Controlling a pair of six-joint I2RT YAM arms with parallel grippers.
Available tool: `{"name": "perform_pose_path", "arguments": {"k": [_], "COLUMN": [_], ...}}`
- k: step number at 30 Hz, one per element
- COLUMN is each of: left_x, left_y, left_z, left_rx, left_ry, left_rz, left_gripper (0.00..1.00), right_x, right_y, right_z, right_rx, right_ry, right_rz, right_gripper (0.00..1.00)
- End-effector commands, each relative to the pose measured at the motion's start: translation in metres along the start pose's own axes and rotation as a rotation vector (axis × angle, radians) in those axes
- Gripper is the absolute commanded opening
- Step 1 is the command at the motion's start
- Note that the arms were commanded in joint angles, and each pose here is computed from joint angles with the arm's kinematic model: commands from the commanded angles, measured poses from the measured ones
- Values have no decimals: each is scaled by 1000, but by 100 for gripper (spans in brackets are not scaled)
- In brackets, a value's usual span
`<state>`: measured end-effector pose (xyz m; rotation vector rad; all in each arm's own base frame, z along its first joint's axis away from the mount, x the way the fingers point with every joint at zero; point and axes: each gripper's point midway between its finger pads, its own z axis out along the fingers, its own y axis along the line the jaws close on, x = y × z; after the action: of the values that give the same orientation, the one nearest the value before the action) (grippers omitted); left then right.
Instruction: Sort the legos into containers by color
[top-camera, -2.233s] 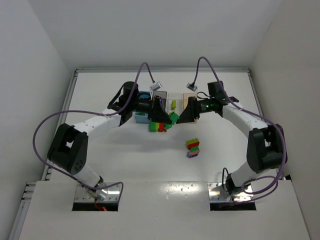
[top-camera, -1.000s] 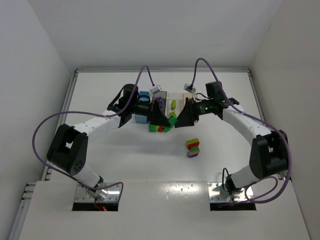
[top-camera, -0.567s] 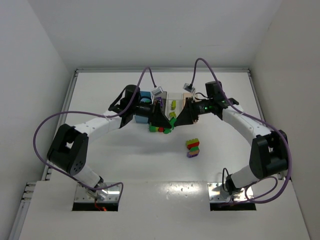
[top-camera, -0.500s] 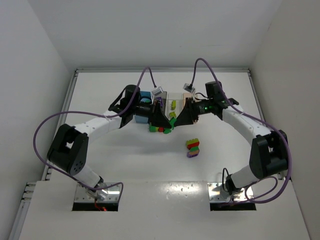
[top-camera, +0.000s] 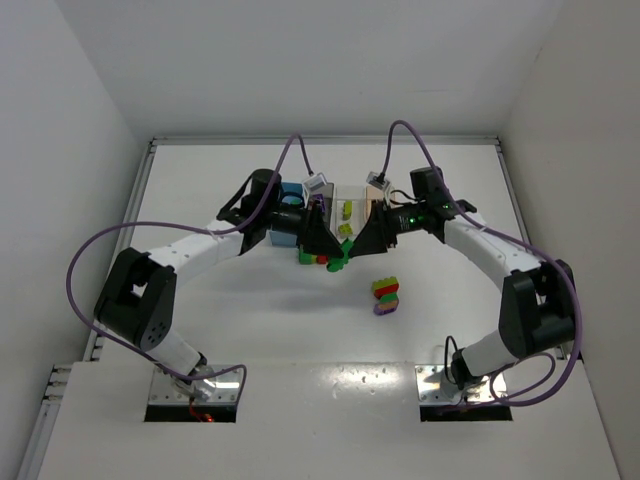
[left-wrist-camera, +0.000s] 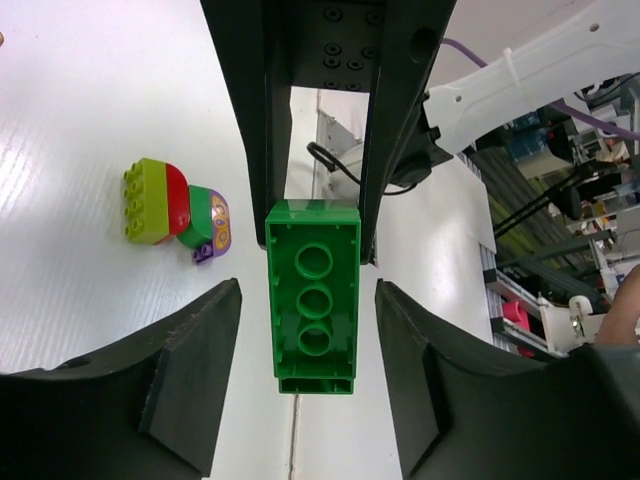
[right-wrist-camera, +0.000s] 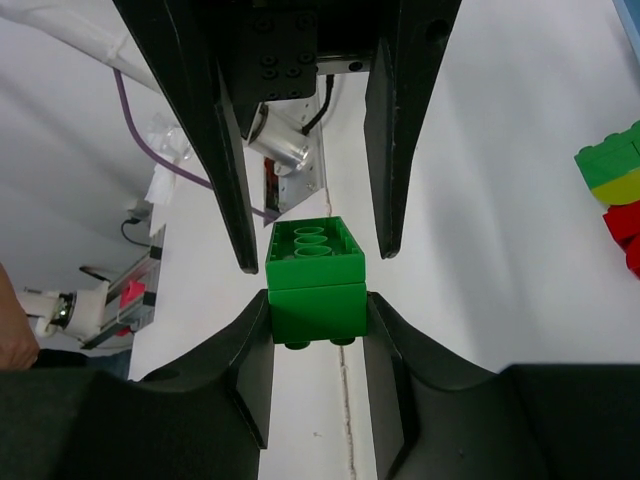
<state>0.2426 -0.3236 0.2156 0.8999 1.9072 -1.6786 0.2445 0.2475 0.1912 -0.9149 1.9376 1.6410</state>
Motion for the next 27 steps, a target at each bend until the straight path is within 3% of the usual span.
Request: {"name": "perform_pose_path", "arguments": {"k": [1,4,8,15,22,27], "left_x": [-12,-12,-12,-24,-66,-73], "left_y": [-10,-10,-10,-8,-2,2], "left_z": [1,1,1,-8,-46,-59], "left_rx": [25,25,25,2,-75,-112], "left_ry": [-9,-9,-9,-47,-179,-225], "left_rz": [76,76,76,104,154,155], "left_gripper": [60,52,31,11,8,8], "right_x": [-8,-8,-6,11,20,22], "right_y": [17,17,18,17,21,17], "right_z": [0,0,-1,-1,-9,-11], "right_rx": [-52,-52,-52,-52,-16,-1], "right_ry": [-14,-14,-14,-3,-26,-30], "right_rz": [-103,-103,-103,-83,-104,-93], "right_gripper": [3,3,3,3,2,2]}}
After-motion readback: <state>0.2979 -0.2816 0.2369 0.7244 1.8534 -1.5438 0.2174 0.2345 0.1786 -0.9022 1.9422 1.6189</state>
